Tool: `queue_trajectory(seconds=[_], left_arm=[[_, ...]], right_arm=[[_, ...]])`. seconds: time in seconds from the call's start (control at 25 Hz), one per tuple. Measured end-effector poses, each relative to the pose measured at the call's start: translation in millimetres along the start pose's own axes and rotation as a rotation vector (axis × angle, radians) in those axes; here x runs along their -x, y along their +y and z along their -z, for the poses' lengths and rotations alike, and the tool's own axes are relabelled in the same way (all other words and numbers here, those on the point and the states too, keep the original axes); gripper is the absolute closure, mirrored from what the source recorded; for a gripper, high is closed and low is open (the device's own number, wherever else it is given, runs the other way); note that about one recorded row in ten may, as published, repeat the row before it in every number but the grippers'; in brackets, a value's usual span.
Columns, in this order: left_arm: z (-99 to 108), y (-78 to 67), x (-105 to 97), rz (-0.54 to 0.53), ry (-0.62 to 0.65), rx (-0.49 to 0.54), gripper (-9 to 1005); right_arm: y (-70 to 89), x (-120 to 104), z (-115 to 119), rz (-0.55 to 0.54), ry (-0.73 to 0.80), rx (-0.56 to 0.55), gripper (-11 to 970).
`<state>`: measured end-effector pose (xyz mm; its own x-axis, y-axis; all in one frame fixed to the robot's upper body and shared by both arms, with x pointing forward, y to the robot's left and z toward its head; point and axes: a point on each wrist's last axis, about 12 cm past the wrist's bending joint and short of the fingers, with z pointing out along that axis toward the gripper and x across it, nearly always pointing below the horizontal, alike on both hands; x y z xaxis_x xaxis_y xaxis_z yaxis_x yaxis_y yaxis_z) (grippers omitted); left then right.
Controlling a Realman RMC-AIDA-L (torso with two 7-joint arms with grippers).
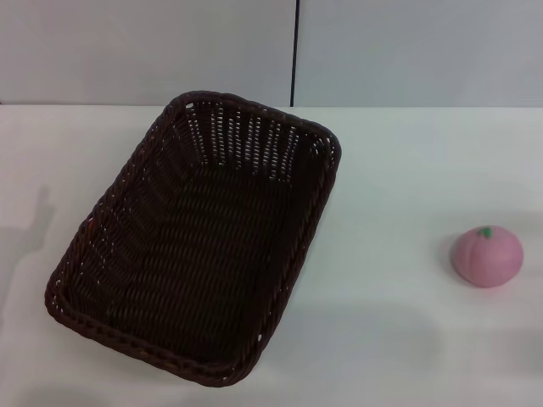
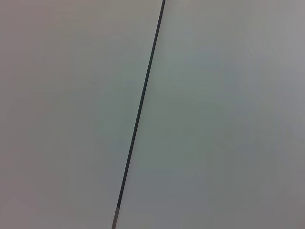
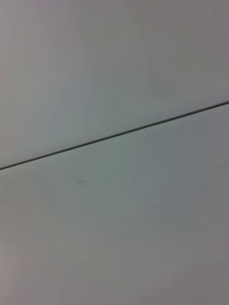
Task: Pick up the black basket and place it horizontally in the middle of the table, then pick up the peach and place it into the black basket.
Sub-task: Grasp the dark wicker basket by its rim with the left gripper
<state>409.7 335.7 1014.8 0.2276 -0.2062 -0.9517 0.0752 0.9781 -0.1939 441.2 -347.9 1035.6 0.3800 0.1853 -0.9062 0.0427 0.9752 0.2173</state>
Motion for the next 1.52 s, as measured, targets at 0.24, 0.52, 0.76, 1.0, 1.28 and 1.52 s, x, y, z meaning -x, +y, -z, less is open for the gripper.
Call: queue_trajectory(seconds=[0.24,0.52,0.76,1.0,1.28,1.52], left_arm=[[1.3,0.5,-1.3,0.0,0.013,0.004,228],[2.2,1.6,-1.6,-0.004,0.022,0.0,231],[-5.8,7.4,6.9,0.034,0.044,-0.158,238],[-36.5,29.4,37.6,0.106,0.163,-0.4,244],[-93.0,34.7,106.3,0.059,0.436,-0.614,251],[-118.5,16.3,132.0,-0.025,0.701,-0.685,258]], right_arm=[[-0.7,-2.0,2.2,-0.002,0.018,-0.01,384],[-1.6,-2.1,4.0,0.0,0.023,-0.013,387],[-6.7,1.9,5.5,-0.072,0.013,-0.002,390],[-13.7,6.1,9.9,-0.09,0.002,-0.017,393],[-16.3,7.7,13.6,-0.116,0.002,-0.019,396],[-14.0,6.2,14.0,-0.131,0.008,-0.014,399]])
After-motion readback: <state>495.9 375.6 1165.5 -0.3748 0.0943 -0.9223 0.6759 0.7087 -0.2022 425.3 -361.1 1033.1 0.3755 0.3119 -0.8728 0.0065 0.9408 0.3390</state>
